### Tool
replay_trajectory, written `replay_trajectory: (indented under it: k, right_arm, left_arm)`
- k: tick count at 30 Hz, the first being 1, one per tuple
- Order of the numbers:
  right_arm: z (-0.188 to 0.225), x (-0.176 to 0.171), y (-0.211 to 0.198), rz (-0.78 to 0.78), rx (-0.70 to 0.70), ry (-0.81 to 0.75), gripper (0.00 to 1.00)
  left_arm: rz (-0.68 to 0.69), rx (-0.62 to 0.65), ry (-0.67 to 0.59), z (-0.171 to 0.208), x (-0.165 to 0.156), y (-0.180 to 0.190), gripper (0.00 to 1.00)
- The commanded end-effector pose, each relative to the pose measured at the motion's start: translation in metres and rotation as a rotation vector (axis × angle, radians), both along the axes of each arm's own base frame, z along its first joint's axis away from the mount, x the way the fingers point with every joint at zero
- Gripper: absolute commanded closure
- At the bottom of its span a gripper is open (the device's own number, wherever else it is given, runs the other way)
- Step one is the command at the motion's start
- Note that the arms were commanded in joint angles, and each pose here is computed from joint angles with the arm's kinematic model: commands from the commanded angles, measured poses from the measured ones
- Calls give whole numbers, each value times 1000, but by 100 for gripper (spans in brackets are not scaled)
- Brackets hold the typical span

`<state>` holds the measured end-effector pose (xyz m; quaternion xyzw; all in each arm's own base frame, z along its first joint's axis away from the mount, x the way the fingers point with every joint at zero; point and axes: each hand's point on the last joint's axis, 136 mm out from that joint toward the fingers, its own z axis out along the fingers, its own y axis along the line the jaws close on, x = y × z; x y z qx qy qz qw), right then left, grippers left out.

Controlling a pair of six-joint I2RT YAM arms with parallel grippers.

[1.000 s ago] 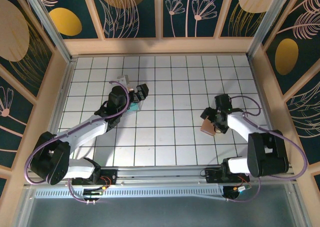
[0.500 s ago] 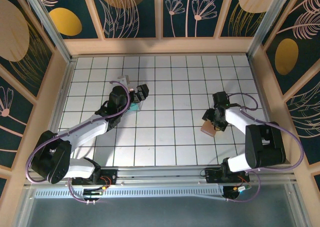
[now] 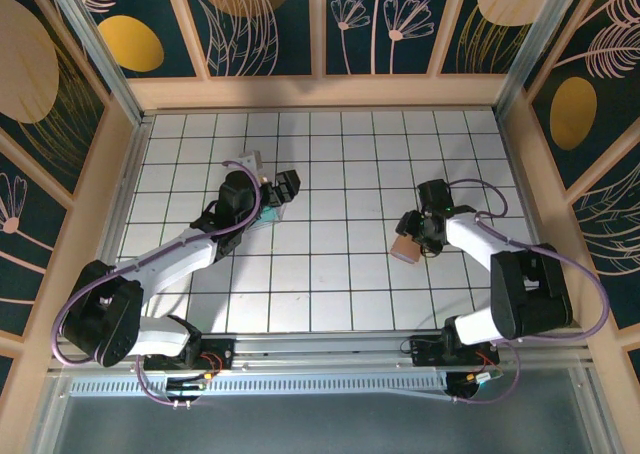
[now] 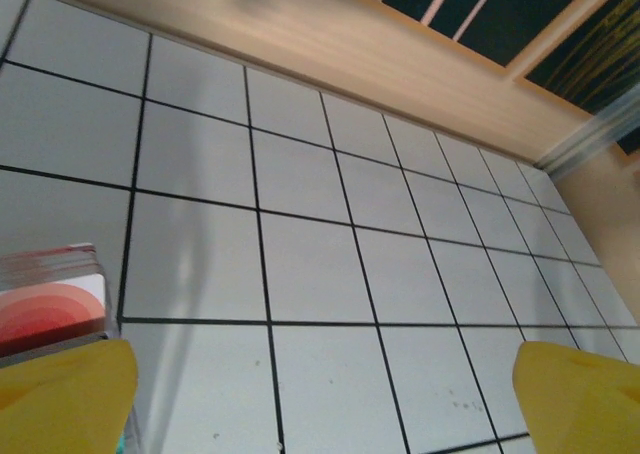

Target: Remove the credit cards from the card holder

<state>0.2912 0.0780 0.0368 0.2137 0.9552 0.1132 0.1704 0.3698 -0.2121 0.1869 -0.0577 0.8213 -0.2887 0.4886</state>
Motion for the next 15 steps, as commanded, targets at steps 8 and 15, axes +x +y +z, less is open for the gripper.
replay_trajectory:
  k: [8, 15]
  right_arm:
    - [57, 26, 48, 71, 217, -175, 36]
    - [88, 35, 77, 140, 271, -262, 36]
  left_arm:
    - [-351, -23, 92, -30, -51, -91, 4]
    - [-576, -35, 109, -31, -82, -156, 4]
